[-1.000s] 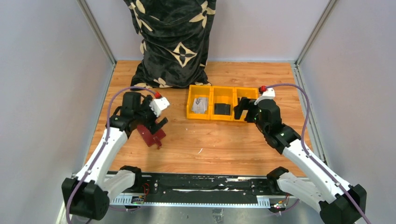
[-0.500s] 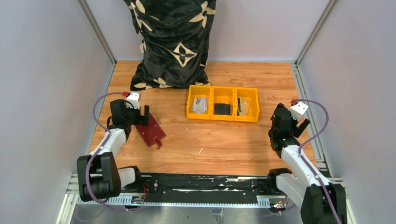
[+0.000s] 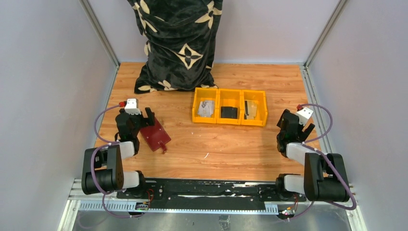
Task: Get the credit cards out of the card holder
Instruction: Reset both arms
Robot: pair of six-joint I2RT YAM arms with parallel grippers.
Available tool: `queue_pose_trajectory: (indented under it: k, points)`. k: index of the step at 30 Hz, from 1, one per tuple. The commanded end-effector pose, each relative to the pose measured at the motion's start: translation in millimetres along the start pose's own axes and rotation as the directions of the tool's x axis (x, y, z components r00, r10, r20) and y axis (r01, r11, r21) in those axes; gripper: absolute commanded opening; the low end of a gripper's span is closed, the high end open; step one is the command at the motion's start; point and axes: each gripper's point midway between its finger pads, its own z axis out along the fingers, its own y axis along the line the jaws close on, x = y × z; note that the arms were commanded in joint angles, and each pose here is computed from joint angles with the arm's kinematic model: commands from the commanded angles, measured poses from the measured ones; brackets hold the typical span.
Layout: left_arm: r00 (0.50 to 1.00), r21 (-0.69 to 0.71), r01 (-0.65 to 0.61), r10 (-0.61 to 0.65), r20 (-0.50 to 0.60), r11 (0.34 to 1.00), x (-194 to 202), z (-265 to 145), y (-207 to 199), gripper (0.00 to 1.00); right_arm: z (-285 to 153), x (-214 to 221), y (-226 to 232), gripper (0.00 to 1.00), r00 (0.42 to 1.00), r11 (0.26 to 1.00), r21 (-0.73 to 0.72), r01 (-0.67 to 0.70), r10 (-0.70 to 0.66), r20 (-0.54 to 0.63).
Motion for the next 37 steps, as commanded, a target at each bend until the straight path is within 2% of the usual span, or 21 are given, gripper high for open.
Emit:
queue_pose_trajectory:
  k: [1, 4, 6, 7, 8, 10, 11, 13, 17, 21, 37]
  points:
    - [0.988, 0.009, -0.031, 0.029, 0.155, 0.999, -35.8, 4.8, -9.5, 1.00, 2.7, -13.6, 18.3, 1.00, 0.998, 0.996, -0.093, 0.016, -0.011, 0.056]
    - [0.976, -0.008, -0.127, 0.126, 0.178, 0.992, -26.2, -3.1, -23.3, 1.00, -5.3, -14.5, 41.2, 0.98, 0.990, 0.977, -0.185, 0.104, -0.085, 0.109]
    - [0.944, 0.010, -0.199, 0.189, 0.270, 0.980, -29.1, -7.8, -40.2, 1.00, -11.3, -13.0, 61.5, 0.98, 0.979, 0.941, -0.287, 0.177, -0.139, 0.146]
    - [0.940, 0.011, -0.208, 0.197, 0.280, 0.978, -28.1, -9.7, -42.7, 1.00, -15.1, -10.2, 71.4, 0.98, 0.970, 0.913, -0.341, 0.225, -0.175, 0.172]
    - [0.950, -0.009, -0.200, 0.196, 0.244, 0.980, -25.4, -7.8, -38.2, 1.00, -19.5, 0.6, 80.0, 0.98, 0.961, 0.881, -0.392, 0.264, -0.205, 0.185]
    - [0.967, -0.029, -0.191, 0.193, 0.168, 0.981, -20.3, -0.5, -32.6, 1.00, -20.3, -4.9, 76.6, 0.99, 0.944, 0.895, -0.362, 0.263, -0.160, 0.288]
    - [0.968, -0.027, -0.176, 0.178, 0.176, 0.984, -22.1, 3.8, -33.7, 1.00, -20.3, -8.2, 76.0, 0.99, 0.942, 0.899, -0.352, 0.260, -0.156, 0.299]
    - [0.970, -0.050, -0.166, 0.172, 0.170, 0.985, -22.1, 5.0, -29.3, 1.00, -10.8, 3.8, 75.4, 1.00, 0.965, 0.899, -0.359, 0.252, -0.205, 0.164]
    - [0.970, -0.054, -0.161, 0.169, 0.177, 0.985, -22.6, 4.5, -28.9, 1.00, -10.4, -7.4, 76.0, 1.00, 0.960, 0.904, -0.362, 0.230, -0.149, 0.237]
    - [0.971, -0.055, -0.161, 0.168, 0.172, 0.985, -22.4, 4.7, -28.4, 1.00, -11.2, -4.8, 76.5, 1.00, 0.964, 0.900, -0.369, 0.233, -0.164, 0.208]
    - [0.971, -0.053, -0.165, 0.171, 0.166, 0.985, -21.8, 5.3, -28.8, 1.00, -11.2, -5.0, 76.5, 1.00, 0.962, 0.899, -0.368, 0.236, -0.164, 0.217]
